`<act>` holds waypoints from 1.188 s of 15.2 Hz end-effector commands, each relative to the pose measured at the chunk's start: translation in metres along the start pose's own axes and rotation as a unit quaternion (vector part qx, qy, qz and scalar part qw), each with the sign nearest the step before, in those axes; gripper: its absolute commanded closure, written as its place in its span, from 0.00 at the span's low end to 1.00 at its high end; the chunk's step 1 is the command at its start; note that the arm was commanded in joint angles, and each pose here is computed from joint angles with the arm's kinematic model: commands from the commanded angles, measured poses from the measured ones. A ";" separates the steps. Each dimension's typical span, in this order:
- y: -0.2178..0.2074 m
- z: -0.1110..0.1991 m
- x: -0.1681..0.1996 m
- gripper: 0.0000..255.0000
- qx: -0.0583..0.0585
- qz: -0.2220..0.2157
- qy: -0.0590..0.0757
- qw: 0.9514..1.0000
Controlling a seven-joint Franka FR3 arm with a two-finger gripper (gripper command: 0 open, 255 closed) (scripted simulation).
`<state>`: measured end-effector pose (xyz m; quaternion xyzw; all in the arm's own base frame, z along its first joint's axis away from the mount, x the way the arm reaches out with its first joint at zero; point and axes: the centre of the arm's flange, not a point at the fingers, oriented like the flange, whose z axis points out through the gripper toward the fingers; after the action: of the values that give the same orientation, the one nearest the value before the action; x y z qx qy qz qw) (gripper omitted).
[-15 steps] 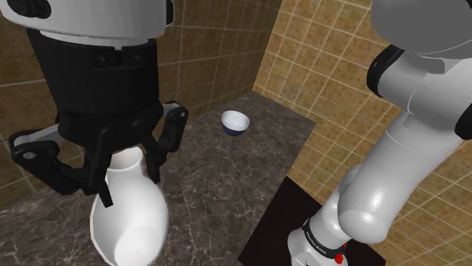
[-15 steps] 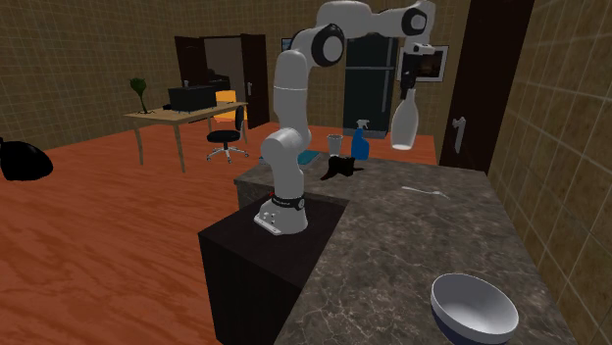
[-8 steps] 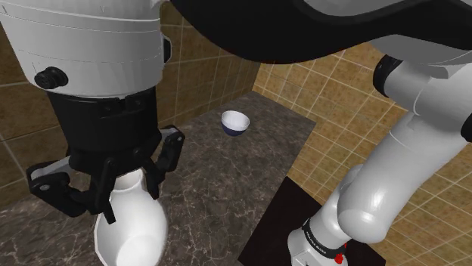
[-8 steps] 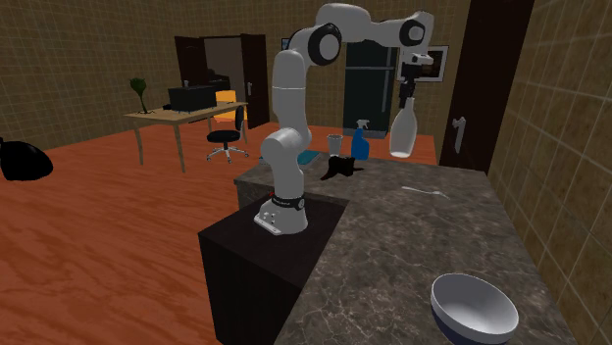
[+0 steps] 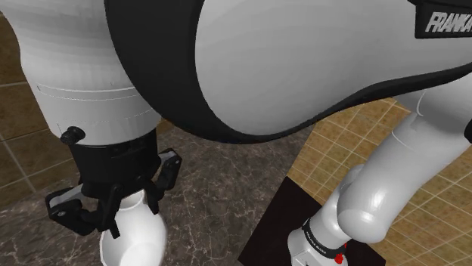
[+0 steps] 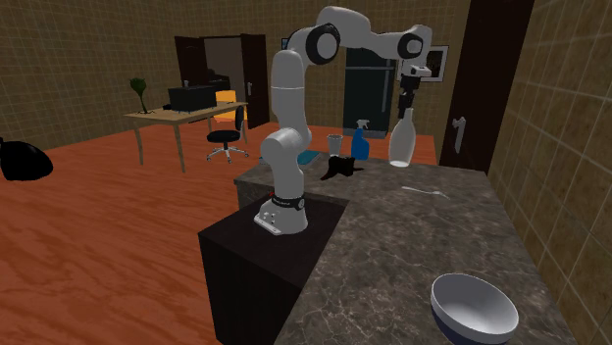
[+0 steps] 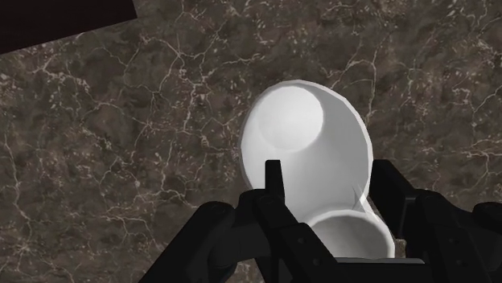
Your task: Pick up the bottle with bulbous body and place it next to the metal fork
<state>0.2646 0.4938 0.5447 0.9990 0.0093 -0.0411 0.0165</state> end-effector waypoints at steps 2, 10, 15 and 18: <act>-0.001 0.015 0.000 1.00 0.000 0.000 0.000 1.000; -0.002 0.057 0.003 1.00 0.000 0.000 0.000 1.000; -0.003 0.084 0.006 1.00 0.000 0.000 0.000 1.000; -0.004 0.100 0.007 1.00 0.000 0.000 0.000 1.000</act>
<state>0.2635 0.4948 0.4536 0.9991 0.0099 -0.0390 0.0142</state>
